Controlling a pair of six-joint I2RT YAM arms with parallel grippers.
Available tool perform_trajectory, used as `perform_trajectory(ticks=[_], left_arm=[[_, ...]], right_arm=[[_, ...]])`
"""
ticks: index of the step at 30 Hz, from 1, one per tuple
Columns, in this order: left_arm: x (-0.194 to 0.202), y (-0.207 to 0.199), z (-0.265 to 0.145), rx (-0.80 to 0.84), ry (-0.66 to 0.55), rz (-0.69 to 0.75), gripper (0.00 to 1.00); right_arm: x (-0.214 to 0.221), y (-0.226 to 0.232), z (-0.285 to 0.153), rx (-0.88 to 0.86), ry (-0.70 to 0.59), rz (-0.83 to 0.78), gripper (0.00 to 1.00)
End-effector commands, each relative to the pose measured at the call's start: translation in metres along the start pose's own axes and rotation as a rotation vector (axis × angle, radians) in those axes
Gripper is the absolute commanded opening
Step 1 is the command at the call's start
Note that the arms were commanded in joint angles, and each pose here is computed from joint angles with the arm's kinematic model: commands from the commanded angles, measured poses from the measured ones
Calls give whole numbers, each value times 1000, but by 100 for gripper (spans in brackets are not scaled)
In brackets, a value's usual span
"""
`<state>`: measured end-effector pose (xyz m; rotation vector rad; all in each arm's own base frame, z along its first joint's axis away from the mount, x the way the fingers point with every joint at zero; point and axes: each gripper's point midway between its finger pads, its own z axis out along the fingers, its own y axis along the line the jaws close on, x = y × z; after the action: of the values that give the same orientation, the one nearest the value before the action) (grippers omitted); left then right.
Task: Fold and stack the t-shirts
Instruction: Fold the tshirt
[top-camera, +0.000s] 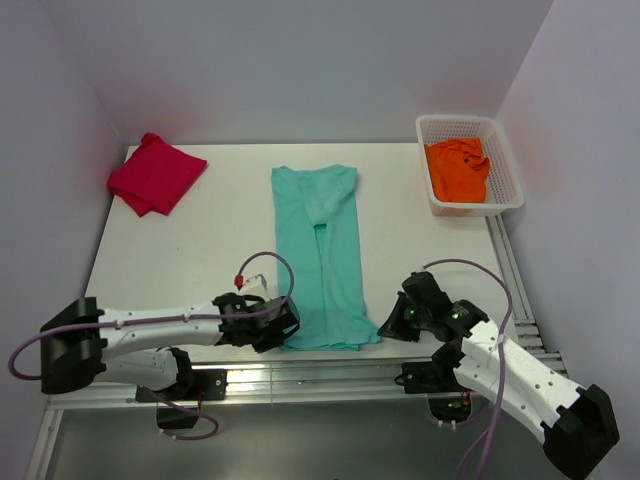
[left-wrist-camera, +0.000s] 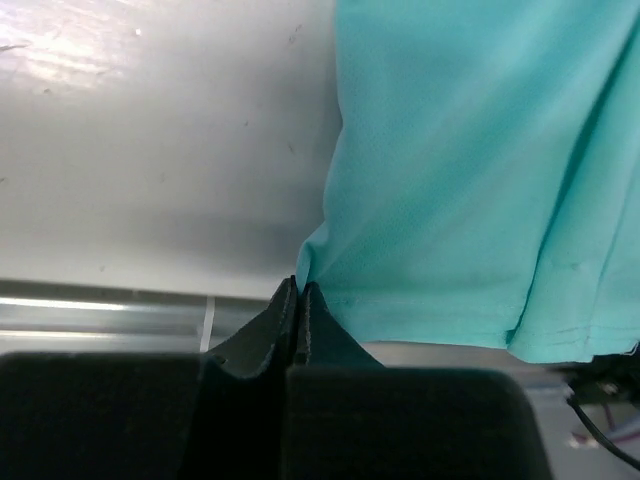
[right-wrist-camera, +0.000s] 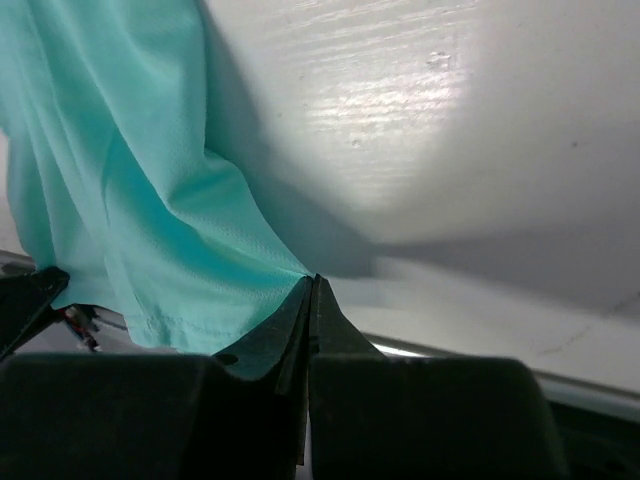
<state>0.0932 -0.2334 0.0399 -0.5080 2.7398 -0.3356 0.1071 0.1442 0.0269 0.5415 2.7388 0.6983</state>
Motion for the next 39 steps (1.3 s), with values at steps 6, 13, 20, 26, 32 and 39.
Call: perform_trajectory(ticks=[6,13,20,26,32,39], left_arm=[[-30,2,-52,10,-85,-38,0],[-49,-18,-78,29,-133,-11,0],[-96,-26,-88,83,-161,-65,0],[-135,-30,-76,58,-188,-48,0],[-166,-49,-61,44,-186,-10,0],[-209,-74,-38,44,-180,16,0]], right_arm=[[-19,36,-45,9,-29,-4,0],[-42,80,-68,-13,-50,-33,0],[-63,101,-68,33,-61,-79,0],[-80,117,-61,59,-70,-116,0],[-99,132,-45,84,-63,-154,0],[-135,146,-19,141,-59,-187,0]])
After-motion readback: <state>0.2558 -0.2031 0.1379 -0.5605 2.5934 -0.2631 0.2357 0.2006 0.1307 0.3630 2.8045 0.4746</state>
